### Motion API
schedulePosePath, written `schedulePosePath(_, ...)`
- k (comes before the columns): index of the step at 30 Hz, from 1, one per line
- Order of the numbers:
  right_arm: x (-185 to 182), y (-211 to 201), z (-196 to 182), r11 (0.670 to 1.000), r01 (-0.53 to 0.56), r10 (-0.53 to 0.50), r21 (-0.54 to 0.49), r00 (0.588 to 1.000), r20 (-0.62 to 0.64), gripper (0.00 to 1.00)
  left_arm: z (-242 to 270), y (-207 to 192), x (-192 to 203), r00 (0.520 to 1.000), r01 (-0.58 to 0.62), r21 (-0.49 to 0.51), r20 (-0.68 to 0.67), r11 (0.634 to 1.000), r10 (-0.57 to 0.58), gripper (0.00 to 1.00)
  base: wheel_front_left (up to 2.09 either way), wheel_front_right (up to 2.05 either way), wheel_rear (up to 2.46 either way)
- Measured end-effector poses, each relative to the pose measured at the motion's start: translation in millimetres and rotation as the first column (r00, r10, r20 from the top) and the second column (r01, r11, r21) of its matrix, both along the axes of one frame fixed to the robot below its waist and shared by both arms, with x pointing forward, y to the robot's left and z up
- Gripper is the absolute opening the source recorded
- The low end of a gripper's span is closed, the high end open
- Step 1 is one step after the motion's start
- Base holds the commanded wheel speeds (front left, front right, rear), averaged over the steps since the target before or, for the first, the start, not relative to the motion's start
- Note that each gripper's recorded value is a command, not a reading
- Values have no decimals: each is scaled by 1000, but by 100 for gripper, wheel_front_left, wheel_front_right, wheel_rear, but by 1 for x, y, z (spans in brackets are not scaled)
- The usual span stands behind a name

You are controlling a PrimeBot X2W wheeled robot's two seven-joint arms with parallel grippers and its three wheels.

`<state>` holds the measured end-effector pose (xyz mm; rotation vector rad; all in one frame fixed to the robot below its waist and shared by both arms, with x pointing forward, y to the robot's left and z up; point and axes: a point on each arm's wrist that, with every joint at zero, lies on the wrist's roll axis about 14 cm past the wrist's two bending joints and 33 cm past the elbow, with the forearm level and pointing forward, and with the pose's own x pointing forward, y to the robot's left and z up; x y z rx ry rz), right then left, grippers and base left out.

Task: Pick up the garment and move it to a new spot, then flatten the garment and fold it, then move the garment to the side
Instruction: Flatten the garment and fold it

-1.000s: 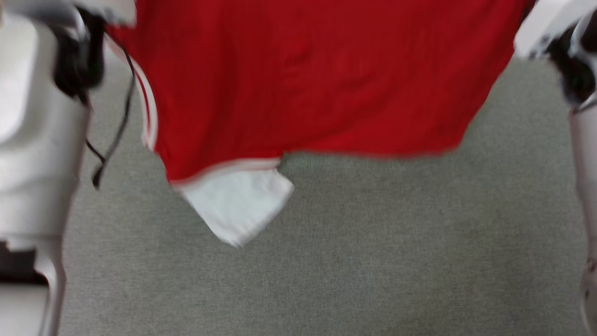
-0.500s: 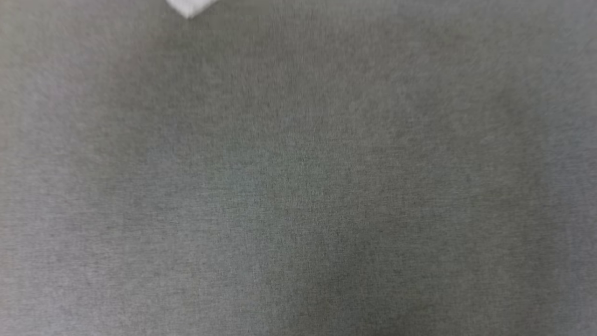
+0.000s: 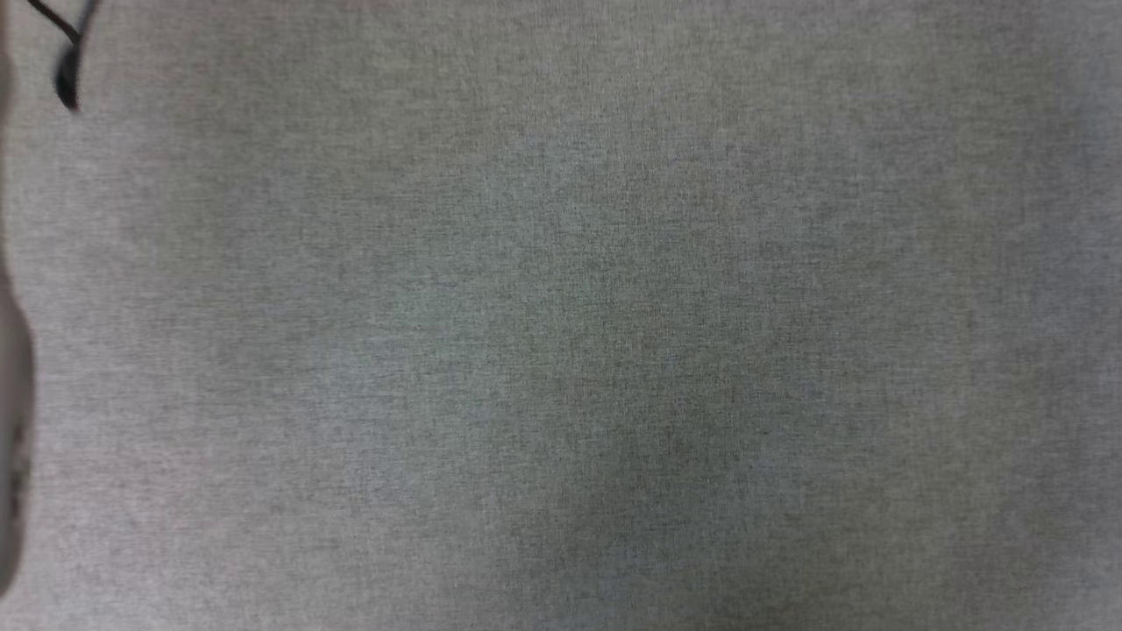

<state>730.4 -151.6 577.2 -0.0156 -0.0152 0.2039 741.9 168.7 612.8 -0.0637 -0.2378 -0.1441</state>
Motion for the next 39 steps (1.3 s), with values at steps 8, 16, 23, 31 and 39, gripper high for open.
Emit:
schedulePosePath(8, -39, 5, -59, 1000, -15, 15, -1, 989, -150, 0, -53, 7, -34, 989, -9, -67, -146, 998, 0, 0, 0, 0, 0)
schedulePosePath(16, -117, -7, -95, 1000, -9, 16, 29, 974, -226, 0, -106, 29, -118, 962, -57, -113, -273, 992, 24, 0, 0, 0, 0)
schedulePosePath(23, -191, -21, -113, 1000, -18, 17, -4, 964, -265, 0, -143, 43, -211, 933, -108, -106, -355, 988, 64, 0, 0, 0, 0)
schedulePosePath(31, -266, -36, -122, 1000, -1, 7, 22, 957, -289, 0, -158, 56, -306, 901, -161, -97, -420, 982, 106, 0, 0, 0, 0)
schedulePosePath(39, -330, -47, -124, 997, 28, -4, 75, 955, -295, 0, -135, 73, -386, 884, -248, -102, -431, 963, 182, 0, 0, 0, 0)
